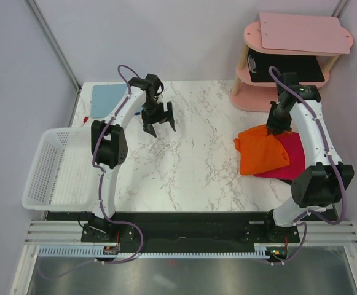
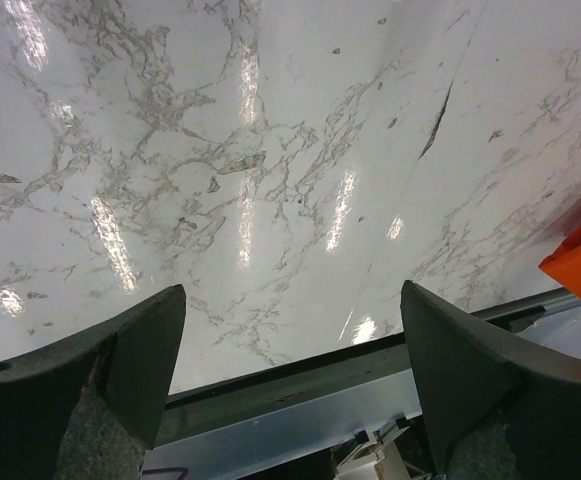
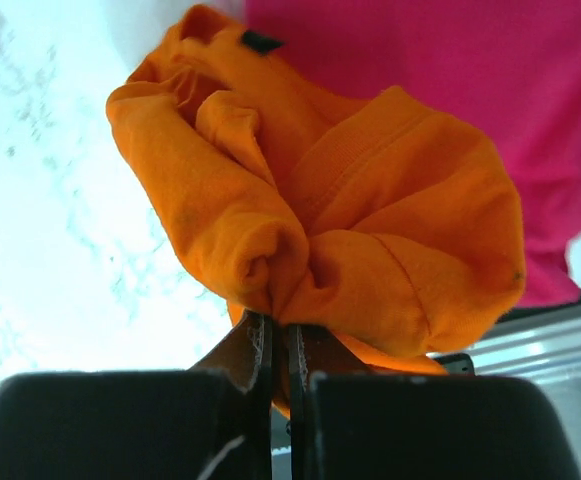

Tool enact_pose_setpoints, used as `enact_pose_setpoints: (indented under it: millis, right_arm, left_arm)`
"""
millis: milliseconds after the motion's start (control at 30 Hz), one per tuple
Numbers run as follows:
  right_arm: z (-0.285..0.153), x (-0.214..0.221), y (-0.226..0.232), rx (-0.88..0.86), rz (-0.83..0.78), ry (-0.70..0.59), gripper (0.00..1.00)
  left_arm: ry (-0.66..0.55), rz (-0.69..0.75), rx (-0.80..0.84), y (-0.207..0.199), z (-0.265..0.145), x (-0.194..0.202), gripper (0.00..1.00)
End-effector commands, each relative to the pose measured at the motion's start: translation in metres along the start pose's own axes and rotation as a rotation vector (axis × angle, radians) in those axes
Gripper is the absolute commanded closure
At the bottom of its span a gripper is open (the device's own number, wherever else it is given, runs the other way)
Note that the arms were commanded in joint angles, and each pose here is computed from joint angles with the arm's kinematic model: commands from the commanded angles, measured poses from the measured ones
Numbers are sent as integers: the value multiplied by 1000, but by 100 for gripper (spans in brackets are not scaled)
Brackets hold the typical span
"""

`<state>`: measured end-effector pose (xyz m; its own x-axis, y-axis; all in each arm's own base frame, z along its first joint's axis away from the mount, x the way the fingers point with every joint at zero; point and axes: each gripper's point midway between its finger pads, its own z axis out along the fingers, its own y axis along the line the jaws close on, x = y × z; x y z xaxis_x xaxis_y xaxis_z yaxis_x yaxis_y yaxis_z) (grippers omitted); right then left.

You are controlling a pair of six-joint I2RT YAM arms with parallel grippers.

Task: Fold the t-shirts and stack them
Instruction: Put the neatly folded tshirt into the corner of the board with the right arm

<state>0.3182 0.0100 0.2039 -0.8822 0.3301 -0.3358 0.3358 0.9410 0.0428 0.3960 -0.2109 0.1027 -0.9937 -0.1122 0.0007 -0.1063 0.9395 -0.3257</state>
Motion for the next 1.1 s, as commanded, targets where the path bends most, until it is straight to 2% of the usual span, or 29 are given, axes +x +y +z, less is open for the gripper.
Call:
enact_pose_setpoints:
  millis: [0, 233, 400, 533, 1067]
  right_arm:
    - [-20, -4, -42, 110, 106, -65, 100]
    - [-14, -6, -84, 237, 159, -70, 100]
    - [12, -4, -127, 418, 176, -36, 100]
    - [20, -9, -146, 487, 196, -44, 100]
    - [51, -39, -174, 577, 213, -58, 98]
  left_arm:
    - [-26, 59, 57, -14, -9, -4, 6]
    - [-29, 57, 62, -15, -9, -6, 6]
    - [-28, 53, 64, -17, -9, -6, 6]
    - [-31, 54, 64, -18, -8, -7, 6]
    - [-21, 52, 61, -19, -6, -5, 6]
